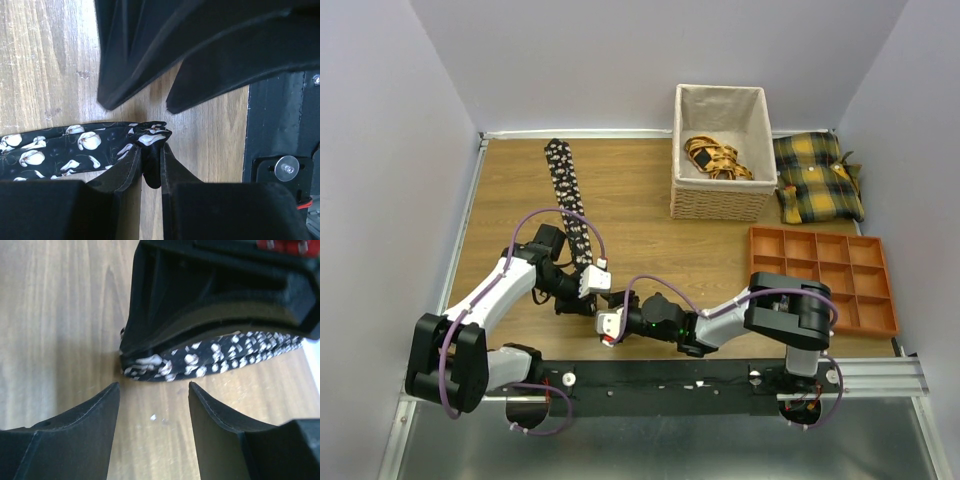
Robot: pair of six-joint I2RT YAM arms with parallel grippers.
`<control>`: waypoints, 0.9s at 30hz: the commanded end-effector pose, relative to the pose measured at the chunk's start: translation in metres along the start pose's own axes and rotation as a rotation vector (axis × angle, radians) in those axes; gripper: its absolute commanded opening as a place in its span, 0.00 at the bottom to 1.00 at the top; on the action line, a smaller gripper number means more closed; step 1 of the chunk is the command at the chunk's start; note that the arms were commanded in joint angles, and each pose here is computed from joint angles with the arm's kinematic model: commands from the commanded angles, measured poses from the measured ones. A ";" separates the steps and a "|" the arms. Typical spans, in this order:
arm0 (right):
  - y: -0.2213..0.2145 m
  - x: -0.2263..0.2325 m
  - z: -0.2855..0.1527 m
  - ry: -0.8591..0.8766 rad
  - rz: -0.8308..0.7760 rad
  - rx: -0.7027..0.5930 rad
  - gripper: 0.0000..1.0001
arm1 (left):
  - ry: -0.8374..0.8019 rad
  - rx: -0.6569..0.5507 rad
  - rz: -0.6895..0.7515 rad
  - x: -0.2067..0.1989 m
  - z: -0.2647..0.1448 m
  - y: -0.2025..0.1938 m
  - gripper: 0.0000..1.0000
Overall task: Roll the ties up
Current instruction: Roll the tie at the center of the board.
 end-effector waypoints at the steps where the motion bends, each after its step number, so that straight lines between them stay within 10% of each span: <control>1: 0.013 -0.017 0.013 -0.070 -0.110 -0.041 0.64 | -0.023 -0.040 0.008 -0.002 -0.002 0.009 0.14; 27: -0.005 0.017 0.026 0.014 -0.040 0.024 0.57 | -0.032 -0.059 0.009 -0.003 -0.001 0.011 0.13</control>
Point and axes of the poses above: each gripper's point midway between its finger pads, its own z axis out along the fingers, its own x axis along the line the jaws close on, y = z × x, the point moved 1 cm from there along -z, back along the fingers, and after that the axes turned 5 degrees about -z, right-handed, at the moved point
